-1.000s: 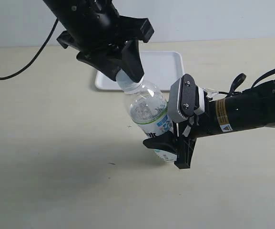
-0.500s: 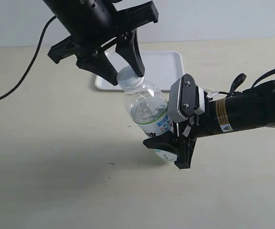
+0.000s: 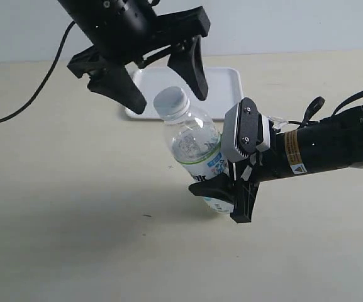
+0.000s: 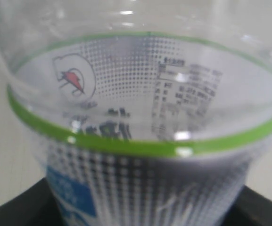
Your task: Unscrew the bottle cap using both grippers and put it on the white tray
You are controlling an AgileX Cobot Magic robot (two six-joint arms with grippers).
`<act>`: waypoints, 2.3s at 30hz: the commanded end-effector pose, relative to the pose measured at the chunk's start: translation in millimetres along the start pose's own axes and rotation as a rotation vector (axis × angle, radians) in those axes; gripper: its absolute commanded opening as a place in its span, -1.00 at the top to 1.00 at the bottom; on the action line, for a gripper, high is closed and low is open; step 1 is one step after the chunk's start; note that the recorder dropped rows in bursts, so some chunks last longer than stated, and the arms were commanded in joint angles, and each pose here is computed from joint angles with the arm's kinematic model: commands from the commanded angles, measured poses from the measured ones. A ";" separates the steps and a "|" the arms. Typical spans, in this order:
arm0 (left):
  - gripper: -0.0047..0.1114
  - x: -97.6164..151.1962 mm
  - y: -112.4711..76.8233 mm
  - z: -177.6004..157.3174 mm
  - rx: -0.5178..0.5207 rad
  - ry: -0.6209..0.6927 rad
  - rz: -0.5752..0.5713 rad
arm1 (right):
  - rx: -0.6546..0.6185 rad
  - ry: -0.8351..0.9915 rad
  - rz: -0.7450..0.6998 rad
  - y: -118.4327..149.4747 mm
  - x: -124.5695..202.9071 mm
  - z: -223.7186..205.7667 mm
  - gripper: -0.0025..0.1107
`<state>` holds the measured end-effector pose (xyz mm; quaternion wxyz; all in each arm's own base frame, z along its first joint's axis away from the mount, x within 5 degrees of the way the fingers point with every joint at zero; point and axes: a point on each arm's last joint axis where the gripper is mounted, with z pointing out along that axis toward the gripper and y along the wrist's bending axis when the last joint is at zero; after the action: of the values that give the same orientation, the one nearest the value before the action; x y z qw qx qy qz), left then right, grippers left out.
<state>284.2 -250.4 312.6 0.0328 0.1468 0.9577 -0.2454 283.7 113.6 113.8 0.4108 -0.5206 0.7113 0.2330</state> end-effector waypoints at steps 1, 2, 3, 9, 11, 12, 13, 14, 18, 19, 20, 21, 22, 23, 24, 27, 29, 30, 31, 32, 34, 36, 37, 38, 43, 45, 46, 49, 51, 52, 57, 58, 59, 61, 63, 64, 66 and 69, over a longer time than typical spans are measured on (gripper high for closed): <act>-0.62 0.2 -0.7 -1.1 0.005 -0.004 0.174 | -0.012 -0.035 -0.001 1.1 -4.4 -1.0 0.96; -0.58 0.1 -0.4 -1.1 0.002 -0.005 0.217 | -0.012 -0.034 -0.001 1.1 -4.4 -1.0 0.96; -0.51 0.0 0.0 -1.1 -0.004 -0.006 0.274 | -0.013 -0.034 -0.003 1.2 -4.3 -1.0 0.96; -0.38 0.0 0.1 -1.1 -0.005 -0.005 0.596 | -0.010 -0.028 0.007 0.9 -3.8 -0.9 0.96; -0.41 0.0 0.1 -1.1 -0.006 -0.005 0.674 | -0.006 -0.020 0.007 0.5 -3.1 -0.9 0.96; -0.41 0.0 0.1 -1.1 -0.006 -0.005 0.705 | -0.005 -0.018 0.009 0.5 -2.9 -0.9 0.96; -0.41 0.0 0.1 -1.1 -0.006 -0.005 0.745 | -0.004 -0.016 0.013 0.4 -2.7 -0.9 0.96; -0.40 0.0 0.1 -1.1 -0.006 -0.004 0.783 | -0.004 -0.016 0.013 0.4 -2.7 -0.9 0.96; -0.40 0.0 0.1 -1.1 -0.006 -0.004 0.911 | -0.003 -0.014 0.013 0.3 -2.6 -0.9 0.96; -0.40 0.0 0.1 -1.1 -0.006 -0.004 0.947 | -0.004 -0.015 0.015 0.3 -2.6 -0.9 0.96; -0.40 0.0 0.1 -1.1 -0.006 -0.004 0.982 | -0.004 -0.015 0.015 0.3 -2.6 -0.9 0.96; -0.40 0.0 -0.1 -1.1 -0.004 -0.004 1.002 | -0.004 -0.015 0.015 0.3 -2.6 -0.9 0.96; -0.40 0.1 -0.2 -1.1 -0.003 -0.005 1.030 | -0.004 -0.015 0.015 0.3 -2.6 -0.9 0.96; -0.40 0.1 -0.5 -1.1 0.000 -0.006 1.050 | -0.004 -0.015 0.015 0.3 -2.6 -0.9 0.96; -0.40 0.2 -0.8 -1.1 0.003 -0.007 1.072 | -0.004 -0.015 0.015 0.3 -2.6 -0.9 0.96; -0.40 0.2 -0.9 -1.1 0.004 -0.007 1.133 | -0.004 -0.015 0.015 0.3 -2.6 -0.9 0.96; -0.40 0.2 -0.9 -1.1 0.004 -0.007 1.168 | -0.004 -0.015 0.015 0.3 -2.6 -0.9 0.96; -0.40 0.2 -0.9 -1.1 0.004 -0.007 1.181 | -0.004 -0.015 0.015 0.3 -2.6 -0.9 0.96; -0.40 0.2 -0.9 -1.1 0.004 -0.007 1.199 | -0.004 -0.015 0.015 0.3 -2.6 -0.9 0.96; -0.40 0.2 -0.9 -1.1 0.004 -0.007 1.207 | -0.004 -0.015 0.015 0.3 -2.6 -0.9 0.96; -0.40 0.2 -0.9 -1.1 0.004 -0.008 1.222 | -0.004 -0.015 0.015 0.3 -2.6 -0.9 0.96; -0.40 0.2 -0.9 -1.1 0.004 -0.008 1.225 | -0.004 -0.015 0.015 0.3 -2.6 -0.9 0.96; -0.40 0.2 -0.9 -1.1 0.004 -0.008 1.229 | -0.004 -0.015 0.015 0.3 -2.6 -0.9 0.96; -0.40 0.2 -0.9 -1.1 0.004 -0.008 1.234 | -0.004 -0.015 0.015 0.3 -2.6 -0.9 0.96; -0.22 0.2 -0.9 -1.1 0.004 -0.008 1.244 | -0.004 -0.015 0.015 0.3 -2.6 -0.9 0.96; -0.05 0.2 -0.9 -1.1 0.004 -0.008 1.244 | -0.004 -0.015 0.015 0.3 -2.6 -0.9 0.96; 0.04 0.3 -1.1 -1.2 0.007 -0.009 1.243 | -0.004 -0.015 0.015 0.3 -2.6 -0.9 0.96; 0.29 0.5 -1.9 -1.2 0.015 -0.012 1.240 | -0.001 -0.016 0.018 0.1 -2.7 -0.9 0.96; 0.47 0.5 -2.0 -1.2 0.016 -0.013 1.239 | -0.001 -0.016 0.018 0.1 -2.7 -0.9 0.96; 0.57 0.5 -2.0 -1.2 0.016 -0.013 1.236 | -0.001 -0.016 0.018 0.1 -2.7 -0.9 0.96; 0.92 0.5 -2.2 -1.2 0.019 -0.013 1.198 | -0.001 -0.016 0.018 0.1 -2.7 -0.9 0.96; 0.92 0.5 -2.2 -1.2 0.019 -0.013 1.179 | -0.001 -0.016 0.018 0.1 -2.7 -0.9 0.96; 0.92 0.5 -2.2 -1.2 0.019 -0.013 1.156 | -0.001 -0.016 0.018 0.1 -2.7 -0.9 0.96; 0.92 0.5 -2.2 -1.2 0.020 -0.012 1.104 | -0.001 -0.016 0.018 0.1 -2.7 -0.9 0.96; 0.92 0.5 -2.2 -1.2 0.020 -0.012 1.044 | 0.002 -0.017 0.021 -0.1 -2.8 -0.9 0.96; 0.92 0.5 -2.2 -1.2 0.020 -0.011 1.003 | 0.002 -0.017 0.021 -0.2 -2.8 -0.9 0.96; 0.92 0.5 -2.2 -1.2 0.020 -0.010 0.917 | 0.002 -0.017 0.021 -0.2 -2.8 -0.9 0.96; 0.92 0.5 -2.2 -1.2 0.021 -0.009 0.761 | 0.002 -0.017 0.021 -0.2 -2.8 -0.9 0.96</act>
<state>284.4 -250.4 312.7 0.1380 0.5509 0.7969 -0.2061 283.4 113.6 113.6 0.4076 -0.5163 0.7150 0.2369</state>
